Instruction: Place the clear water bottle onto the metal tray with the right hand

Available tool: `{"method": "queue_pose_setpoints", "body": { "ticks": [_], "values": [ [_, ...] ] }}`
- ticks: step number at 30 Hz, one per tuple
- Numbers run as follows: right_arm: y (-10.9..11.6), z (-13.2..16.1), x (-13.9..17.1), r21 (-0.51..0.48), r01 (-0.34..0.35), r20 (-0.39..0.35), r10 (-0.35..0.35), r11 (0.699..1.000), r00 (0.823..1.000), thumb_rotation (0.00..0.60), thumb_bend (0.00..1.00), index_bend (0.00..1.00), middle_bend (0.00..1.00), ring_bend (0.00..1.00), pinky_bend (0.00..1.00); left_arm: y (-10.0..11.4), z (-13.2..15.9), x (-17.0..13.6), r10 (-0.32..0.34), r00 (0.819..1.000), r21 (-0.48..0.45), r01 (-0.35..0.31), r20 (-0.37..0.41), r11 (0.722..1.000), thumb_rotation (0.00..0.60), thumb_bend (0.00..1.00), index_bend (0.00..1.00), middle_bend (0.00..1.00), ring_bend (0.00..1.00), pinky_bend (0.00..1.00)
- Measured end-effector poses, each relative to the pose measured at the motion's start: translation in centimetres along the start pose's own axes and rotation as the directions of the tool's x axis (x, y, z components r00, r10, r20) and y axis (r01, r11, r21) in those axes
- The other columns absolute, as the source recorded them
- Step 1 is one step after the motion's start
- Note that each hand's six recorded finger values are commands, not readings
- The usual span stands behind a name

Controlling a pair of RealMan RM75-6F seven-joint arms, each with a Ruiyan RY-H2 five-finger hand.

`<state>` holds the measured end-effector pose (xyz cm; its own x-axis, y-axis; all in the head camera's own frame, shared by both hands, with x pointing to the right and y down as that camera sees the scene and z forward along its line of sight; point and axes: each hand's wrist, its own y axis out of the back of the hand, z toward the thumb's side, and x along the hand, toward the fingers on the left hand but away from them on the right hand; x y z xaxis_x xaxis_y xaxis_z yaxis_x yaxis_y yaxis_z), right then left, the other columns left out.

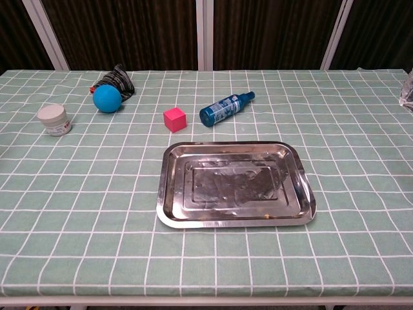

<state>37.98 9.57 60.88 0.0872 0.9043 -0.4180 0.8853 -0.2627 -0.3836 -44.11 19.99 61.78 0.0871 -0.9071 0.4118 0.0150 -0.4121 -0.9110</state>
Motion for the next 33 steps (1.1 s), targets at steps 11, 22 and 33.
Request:
{"method": "queue_pose_setpoints", "body": {
  "ticks": [11, 22, 33],
  "values": [
    [-14.2, -0.7, -3.4, -0.113, -0.292, 0.004, 0.294, 0.950, 0.956, 0.600, 0.18, 0.77, 0.63, 0.43, 0.47, 0.1, -0.9, -0.5, -0.004, 1.000, -0.009, 0.004, -0.028, 1.000, 0.600, 0.23, 0.16, 0.18, 0.09, 0.19],
    [-21.8, 0.1, -5.1, -0.103, -0.438, -0.033, 0.437, 0.893, 0.899, 0.600, 0.14, 0.77, 0.62, 0.42, 0.46, -0.4, -1.3, -0.8, -0.010, 0.999, -0.015, 0.009, -0.035, 1.000, 0.600, 0.23, 0.16, 0.18, 0.09, 0.19],
    [-23.4, -1.3, -4.5, -0.050, -0.501, -0.021, 0.500, 0.864, 0.866, 0.600, 0.02, 0.63, 0.53, 0.34, 0.41, -0.5, -2.1, -1.1, -0.006, 0.999, -0.022, 0.005, -0.048, 1.000, 0.600, 0.23, 0.16, 0.19, 0.09, 0.19]
  ]
}}
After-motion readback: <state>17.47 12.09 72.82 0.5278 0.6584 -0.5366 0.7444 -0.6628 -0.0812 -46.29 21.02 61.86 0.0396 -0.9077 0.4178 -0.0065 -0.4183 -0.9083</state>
